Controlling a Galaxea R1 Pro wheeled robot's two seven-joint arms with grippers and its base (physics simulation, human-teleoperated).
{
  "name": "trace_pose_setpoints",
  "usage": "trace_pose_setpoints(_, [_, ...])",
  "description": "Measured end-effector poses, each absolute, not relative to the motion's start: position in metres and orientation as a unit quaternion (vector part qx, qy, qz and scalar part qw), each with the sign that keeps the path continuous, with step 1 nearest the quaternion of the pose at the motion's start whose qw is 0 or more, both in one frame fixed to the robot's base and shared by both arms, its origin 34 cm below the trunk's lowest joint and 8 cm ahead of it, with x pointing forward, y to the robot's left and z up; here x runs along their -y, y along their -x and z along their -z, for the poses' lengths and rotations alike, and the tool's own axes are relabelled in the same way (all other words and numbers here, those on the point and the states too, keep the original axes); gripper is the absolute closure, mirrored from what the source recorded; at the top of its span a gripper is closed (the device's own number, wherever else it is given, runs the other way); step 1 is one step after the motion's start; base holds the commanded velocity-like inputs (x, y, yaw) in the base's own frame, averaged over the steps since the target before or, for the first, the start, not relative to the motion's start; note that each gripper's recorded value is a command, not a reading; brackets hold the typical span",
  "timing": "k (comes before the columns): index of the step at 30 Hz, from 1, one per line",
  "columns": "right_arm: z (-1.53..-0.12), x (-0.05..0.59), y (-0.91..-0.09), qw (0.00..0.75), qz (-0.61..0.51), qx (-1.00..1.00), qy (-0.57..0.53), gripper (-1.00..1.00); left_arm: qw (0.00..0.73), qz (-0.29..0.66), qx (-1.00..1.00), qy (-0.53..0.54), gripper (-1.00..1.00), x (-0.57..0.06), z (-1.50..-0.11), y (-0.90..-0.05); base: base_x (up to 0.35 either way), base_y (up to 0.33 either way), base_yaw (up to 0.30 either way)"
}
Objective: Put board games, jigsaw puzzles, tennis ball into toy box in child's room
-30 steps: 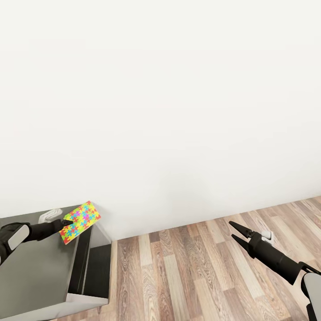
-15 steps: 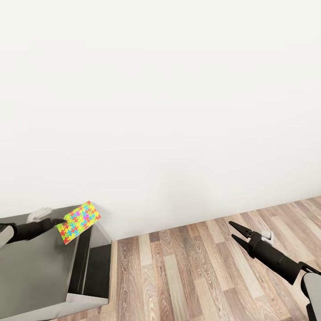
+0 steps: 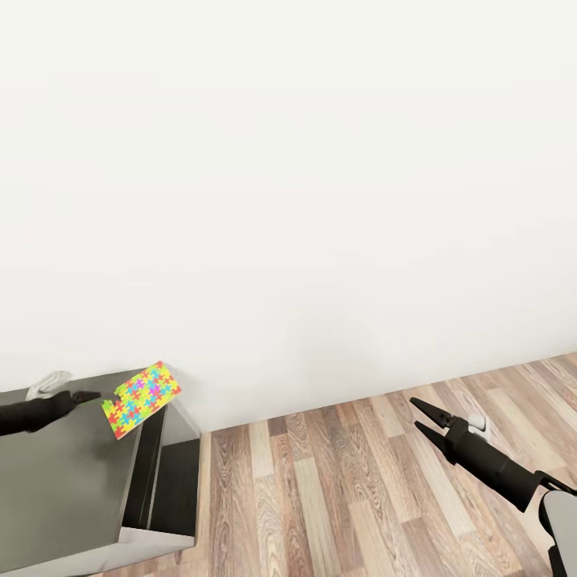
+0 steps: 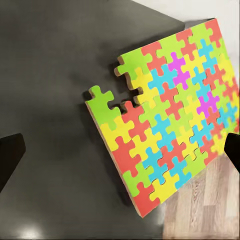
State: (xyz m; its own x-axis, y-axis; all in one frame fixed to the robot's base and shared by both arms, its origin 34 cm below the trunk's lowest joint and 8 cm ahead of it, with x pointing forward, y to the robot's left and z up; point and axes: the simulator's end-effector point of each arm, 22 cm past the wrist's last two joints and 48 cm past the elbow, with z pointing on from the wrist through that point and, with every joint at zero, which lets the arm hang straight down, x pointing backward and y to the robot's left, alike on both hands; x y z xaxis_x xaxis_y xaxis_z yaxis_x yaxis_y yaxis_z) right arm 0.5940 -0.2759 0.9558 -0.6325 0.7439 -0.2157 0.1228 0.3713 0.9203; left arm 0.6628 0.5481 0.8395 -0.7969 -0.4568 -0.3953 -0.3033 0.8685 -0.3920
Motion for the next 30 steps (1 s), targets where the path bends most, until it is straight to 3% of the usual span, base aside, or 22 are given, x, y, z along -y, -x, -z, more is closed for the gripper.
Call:
trace_pose_setpoints(13, [-0.945, 0.278, -0.597, 0.330, -0.468, -0.767, -0.289, -1.00, 0.263, 0.467, -0.840, 0.084, -1.00, -0.488, -0.966, -0.625, 0.000, 0.000, 0.000])
trace_pose_setpoints(30, [-0.932, 0.246, -0.599, 0.325, -0.459, -0.787, -0.254, -1.00, 0.257, 0.475, -0.838, 0.080, -1.00, -0.485, -0.967, -0.620, 0.000, 0.000, 0.000])
